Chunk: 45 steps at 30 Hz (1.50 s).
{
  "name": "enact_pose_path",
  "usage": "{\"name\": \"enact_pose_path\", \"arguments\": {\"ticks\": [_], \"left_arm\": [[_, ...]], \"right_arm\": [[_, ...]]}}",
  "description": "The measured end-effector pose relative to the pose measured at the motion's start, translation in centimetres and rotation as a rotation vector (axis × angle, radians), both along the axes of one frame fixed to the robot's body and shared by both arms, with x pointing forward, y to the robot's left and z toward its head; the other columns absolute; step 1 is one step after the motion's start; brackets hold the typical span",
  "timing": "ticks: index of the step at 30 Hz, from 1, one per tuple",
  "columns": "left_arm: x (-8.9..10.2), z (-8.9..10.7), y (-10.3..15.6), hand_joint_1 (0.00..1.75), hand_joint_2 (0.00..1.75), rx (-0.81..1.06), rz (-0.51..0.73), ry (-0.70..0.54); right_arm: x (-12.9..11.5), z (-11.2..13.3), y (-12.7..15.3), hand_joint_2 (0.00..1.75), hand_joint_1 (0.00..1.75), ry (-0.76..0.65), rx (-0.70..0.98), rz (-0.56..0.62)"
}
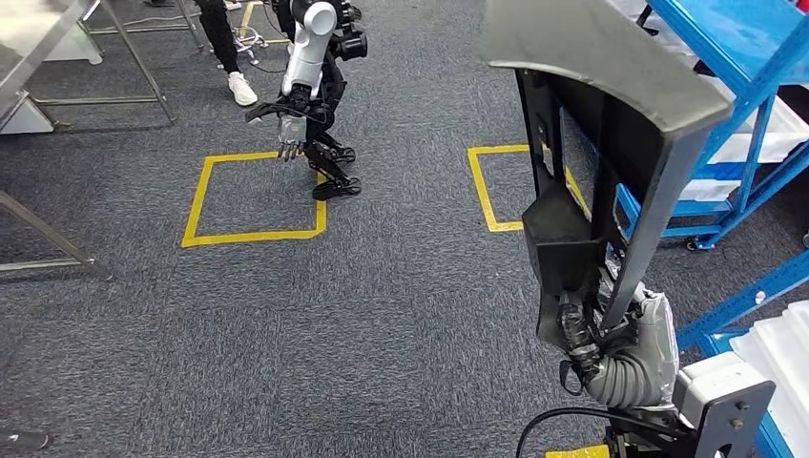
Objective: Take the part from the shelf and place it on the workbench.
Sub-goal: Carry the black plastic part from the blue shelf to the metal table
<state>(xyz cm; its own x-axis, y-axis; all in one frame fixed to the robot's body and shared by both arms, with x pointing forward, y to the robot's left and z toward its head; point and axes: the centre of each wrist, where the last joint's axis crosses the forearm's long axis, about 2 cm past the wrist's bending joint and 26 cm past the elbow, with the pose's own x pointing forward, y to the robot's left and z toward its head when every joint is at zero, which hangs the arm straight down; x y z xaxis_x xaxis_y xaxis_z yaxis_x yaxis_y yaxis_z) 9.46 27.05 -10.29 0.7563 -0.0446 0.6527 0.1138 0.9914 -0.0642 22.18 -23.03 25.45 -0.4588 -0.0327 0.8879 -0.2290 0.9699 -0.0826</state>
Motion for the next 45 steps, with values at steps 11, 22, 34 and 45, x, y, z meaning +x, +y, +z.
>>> {"name": "enact_pose_path", "arguments": {"ticks": [11,22,34,45], "left_arm": [[0.1,0.1,-1.1,0.0,0.0,-0.019,-0.002,-0.002],[-0.1,0.0,-0.9,0.0,0.0,-0.016,-0.003,0.001],[0.2,0.1,-0.4,0.0,0.0,-0.002,-0.013,-0.001],[0.4,0.2,-1.4,0.0,0.0,-0.021,-0.018,-0.005]], "right_arm": [[-0.1,-0.1,0.0,1.75,1.75,0.003,-0.002,0.0],[0.0,0.1,0.0,1.75,1.75,-0.007,0.001,0.002],[0.0,0.2,0.1,1.75,1.75,-0.013,0.001,0.013],[0.1,0.3,0.0,1.75,1.75,-0.021,0.0,0.013]]}}
